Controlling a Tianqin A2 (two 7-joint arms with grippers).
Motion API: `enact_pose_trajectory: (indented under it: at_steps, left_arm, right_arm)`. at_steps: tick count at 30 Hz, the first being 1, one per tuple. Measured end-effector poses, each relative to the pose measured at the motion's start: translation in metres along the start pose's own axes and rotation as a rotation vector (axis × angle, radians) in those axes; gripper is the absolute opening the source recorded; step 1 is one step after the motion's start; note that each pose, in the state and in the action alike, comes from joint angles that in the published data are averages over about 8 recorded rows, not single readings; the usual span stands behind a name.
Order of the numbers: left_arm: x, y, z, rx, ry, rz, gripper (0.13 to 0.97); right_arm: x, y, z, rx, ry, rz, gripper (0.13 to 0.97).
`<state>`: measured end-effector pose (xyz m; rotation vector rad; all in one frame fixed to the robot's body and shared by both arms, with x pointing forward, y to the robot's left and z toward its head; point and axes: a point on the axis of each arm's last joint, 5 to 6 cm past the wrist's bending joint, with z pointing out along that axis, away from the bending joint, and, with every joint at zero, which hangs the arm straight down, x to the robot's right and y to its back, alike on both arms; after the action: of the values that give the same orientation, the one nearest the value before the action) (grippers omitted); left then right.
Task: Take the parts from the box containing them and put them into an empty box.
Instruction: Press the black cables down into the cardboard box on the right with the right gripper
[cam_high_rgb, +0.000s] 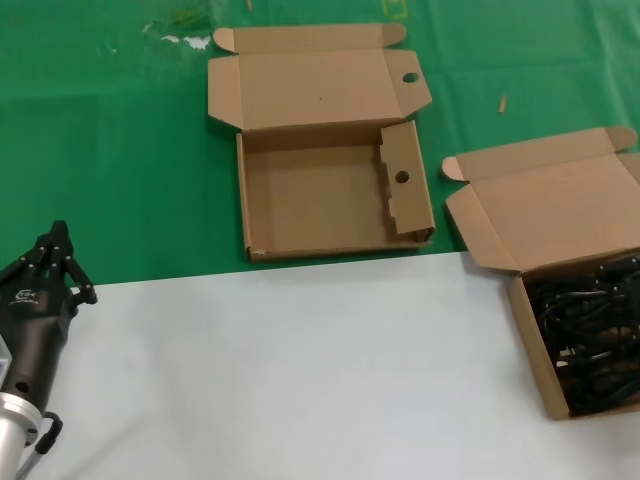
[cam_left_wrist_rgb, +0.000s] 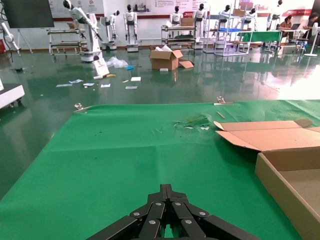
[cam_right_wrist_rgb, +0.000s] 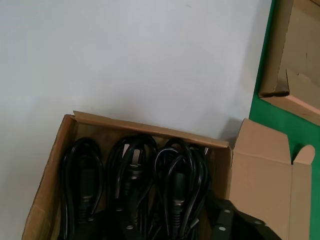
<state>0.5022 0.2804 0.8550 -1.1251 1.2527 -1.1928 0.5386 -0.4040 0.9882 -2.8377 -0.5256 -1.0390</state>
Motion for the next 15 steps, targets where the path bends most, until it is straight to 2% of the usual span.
enact_pose_trajectory:
  at_steps: [12,15]
  left_arm:
    - [0.0000,0.0000,0.0000,0.000,0.000,0.000,0.140]
    - [0.0000,0.0000,0.0000,0.000,0.000,0.000,0.140]
  right_arm:
    - [0.0007,0.0019,0.0088,-0.004,0.001,0.017,0.298]
    - [-0.0001,0.0024,0.0101,-0.004,0.002,0.022,0.298]
